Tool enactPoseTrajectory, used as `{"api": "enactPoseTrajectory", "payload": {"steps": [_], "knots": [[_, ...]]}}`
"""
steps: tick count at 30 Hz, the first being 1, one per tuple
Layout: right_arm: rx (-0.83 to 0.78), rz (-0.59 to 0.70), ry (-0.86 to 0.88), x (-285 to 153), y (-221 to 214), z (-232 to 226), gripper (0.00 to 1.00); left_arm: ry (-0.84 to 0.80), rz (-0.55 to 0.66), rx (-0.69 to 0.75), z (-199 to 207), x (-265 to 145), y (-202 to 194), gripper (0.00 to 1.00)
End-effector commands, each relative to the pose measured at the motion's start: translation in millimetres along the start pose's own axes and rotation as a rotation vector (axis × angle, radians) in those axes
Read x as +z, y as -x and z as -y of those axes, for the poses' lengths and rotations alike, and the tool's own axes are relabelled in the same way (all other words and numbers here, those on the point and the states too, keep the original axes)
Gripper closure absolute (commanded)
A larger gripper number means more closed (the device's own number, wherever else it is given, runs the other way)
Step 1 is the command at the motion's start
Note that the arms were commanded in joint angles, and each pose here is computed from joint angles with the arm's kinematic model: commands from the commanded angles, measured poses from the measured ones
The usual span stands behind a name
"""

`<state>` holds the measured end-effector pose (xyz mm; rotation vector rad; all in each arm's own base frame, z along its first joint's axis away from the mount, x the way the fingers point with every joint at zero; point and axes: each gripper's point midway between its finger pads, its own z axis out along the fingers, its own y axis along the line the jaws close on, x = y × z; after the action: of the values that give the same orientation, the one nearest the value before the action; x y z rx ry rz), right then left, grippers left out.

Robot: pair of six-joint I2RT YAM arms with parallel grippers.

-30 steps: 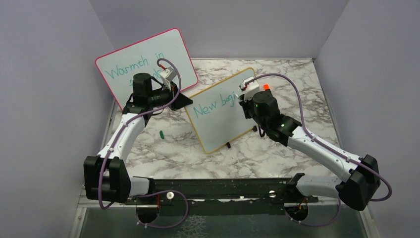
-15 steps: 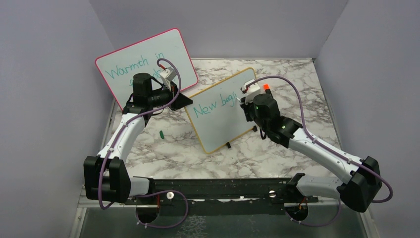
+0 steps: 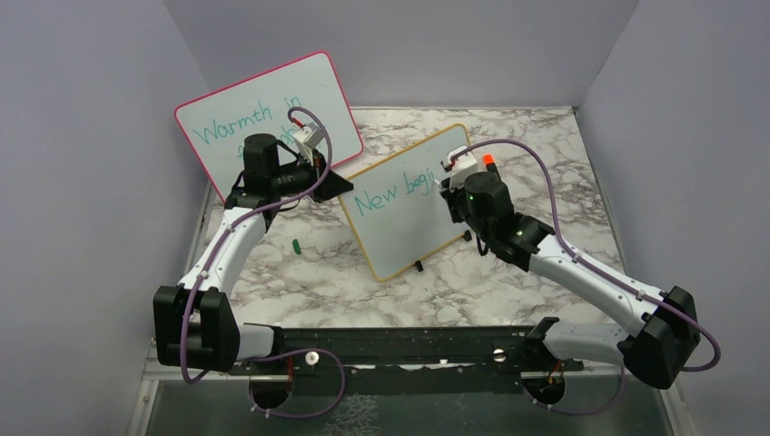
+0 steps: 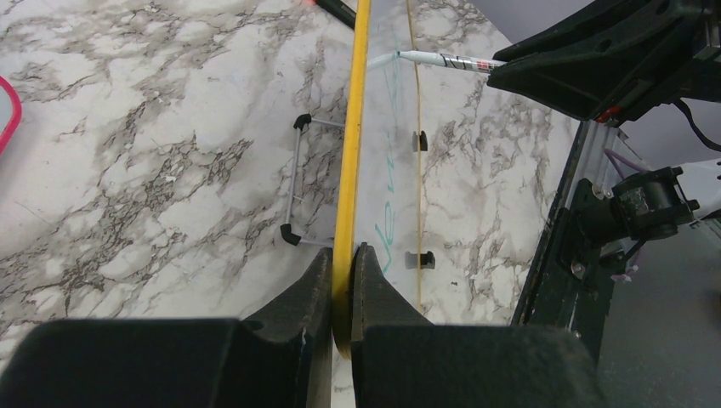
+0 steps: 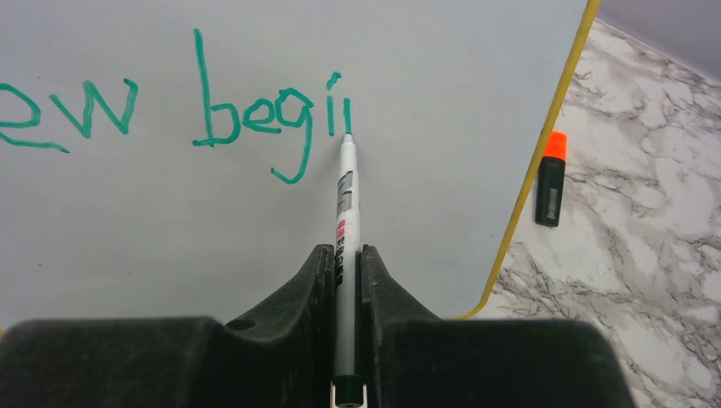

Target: Write a sentence on the whiteboard

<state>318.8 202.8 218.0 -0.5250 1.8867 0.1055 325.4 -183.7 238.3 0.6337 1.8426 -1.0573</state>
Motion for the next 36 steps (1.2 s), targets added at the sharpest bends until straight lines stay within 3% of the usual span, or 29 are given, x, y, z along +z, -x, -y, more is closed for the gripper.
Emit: {"api": "enactPoseTrajectory", "payload": {"steps": [1,16,36], "knots": [[0.014,0.057,-0.027,4,21,6,1.0,0.082,-0.064,0.003,-21,2,-23,1.0],[0.011,0.094,-0.044,6,39,10,1.0,0.081,-0.064,0.005,-21,2,-23,1.0],[0.024,-0.002,-0.048,5,6,14,1.0,0.084,-0.064,0.005,-22,2,-23,1.0]]}}
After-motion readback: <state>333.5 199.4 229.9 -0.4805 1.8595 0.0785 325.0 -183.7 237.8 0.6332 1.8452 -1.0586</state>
